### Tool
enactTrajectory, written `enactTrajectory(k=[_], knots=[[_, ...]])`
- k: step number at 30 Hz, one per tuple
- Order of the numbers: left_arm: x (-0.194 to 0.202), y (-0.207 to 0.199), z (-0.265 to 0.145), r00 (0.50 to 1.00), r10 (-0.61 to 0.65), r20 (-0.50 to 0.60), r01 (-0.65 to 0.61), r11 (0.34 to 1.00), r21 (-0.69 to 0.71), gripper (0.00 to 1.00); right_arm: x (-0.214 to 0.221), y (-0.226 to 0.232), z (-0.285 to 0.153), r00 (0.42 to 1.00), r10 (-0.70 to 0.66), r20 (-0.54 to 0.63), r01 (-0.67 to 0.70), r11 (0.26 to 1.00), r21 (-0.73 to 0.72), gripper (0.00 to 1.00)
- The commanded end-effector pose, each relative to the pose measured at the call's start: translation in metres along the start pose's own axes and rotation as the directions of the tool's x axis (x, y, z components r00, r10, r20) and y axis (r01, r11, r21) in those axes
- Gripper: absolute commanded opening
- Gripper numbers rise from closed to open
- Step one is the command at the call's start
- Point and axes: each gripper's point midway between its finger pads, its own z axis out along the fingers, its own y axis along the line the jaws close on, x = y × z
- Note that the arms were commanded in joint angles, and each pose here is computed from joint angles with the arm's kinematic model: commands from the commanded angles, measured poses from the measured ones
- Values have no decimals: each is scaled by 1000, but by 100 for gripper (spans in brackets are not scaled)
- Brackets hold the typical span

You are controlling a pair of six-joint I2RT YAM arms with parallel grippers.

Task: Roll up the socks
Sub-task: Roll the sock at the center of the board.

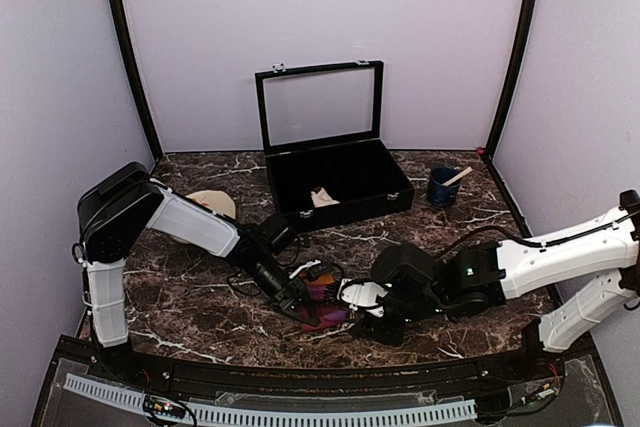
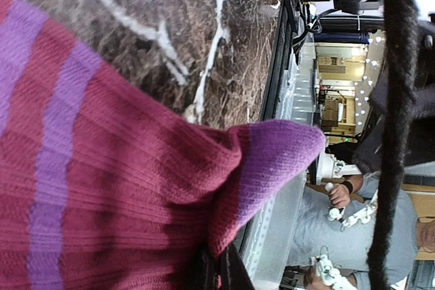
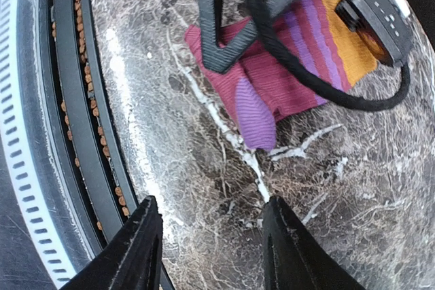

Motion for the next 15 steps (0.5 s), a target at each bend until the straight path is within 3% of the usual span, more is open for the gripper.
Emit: enactTrajectory(k=[1,15], knots=[[4,-5,-3,999,-35,-31,36,997,62,0,-20,9,7,994,-108,30,107,994,31,46],[4,3,-11,996,-78,-40,82,991,102,0,-43,30,35,965,-260,19,260,965,-18,46]])
